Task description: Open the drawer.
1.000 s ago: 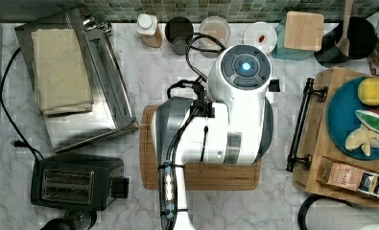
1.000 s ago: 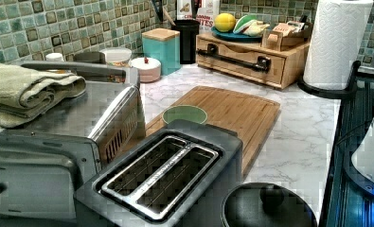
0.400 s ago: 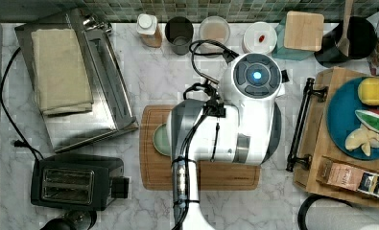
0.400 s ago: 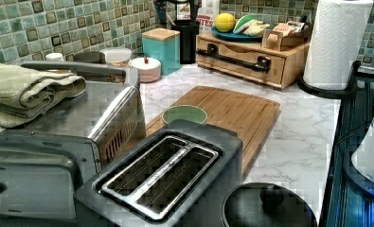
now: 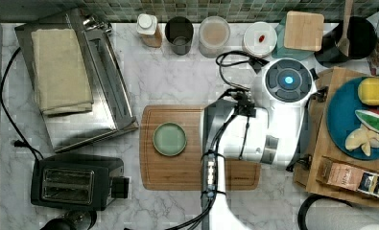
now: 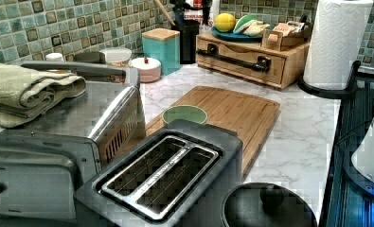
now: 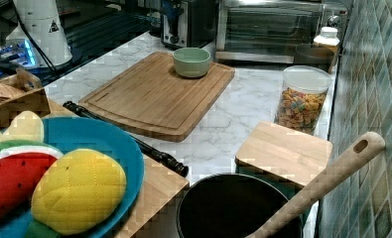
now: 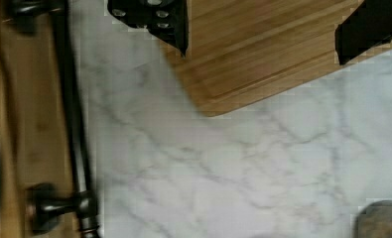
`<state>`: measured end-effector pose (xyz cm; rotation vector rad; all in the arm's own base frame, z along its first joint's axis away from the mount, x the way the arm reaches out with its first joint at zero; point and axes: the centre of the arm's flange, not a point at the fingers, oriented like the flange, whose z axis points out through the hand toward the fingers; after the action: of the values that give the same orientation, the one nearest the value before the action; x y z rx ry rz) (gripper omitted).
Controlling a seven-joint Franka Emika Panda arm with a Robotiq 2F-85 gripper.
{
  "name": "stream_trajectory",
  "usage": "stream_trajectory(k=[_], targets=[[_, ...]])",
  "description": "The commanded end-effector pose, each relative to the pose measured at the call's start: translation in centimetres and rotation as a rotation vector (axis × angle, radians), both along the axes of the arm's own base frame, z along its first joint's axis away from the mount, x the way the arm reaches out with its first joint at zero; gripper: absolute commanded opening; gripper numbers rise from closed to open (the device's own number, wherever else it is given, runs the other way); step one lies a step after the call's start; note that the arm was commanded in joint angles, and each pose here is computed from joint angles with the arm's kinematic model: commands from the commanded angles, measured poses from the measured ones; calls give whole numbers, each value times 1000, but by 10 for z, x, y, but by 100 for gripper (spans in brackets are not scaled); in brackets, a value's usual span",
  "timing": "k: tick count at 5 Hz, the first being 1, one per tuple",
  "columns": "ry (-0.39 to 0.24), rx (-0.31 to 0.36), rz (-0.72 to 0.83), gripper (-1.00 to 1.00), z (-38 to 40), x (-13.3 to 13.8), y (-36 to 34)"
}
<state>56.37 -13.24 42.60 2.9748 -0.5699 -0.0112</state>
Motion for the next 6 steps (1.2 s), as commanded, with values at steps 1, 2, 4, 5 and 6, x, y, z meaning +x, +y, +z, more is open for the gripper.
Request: stream_trajectory(k=[1,2,4,5,6], targets=[[-8,-131,114,100,-24,-17,-67],[-5,-129,152,100,-40,-21,-81],[3,-111,207,100,-71,-41,-109],[-3,-94,222,100,-87,-47,-118],[-5,-92,204,100,-110,-52,-122]])
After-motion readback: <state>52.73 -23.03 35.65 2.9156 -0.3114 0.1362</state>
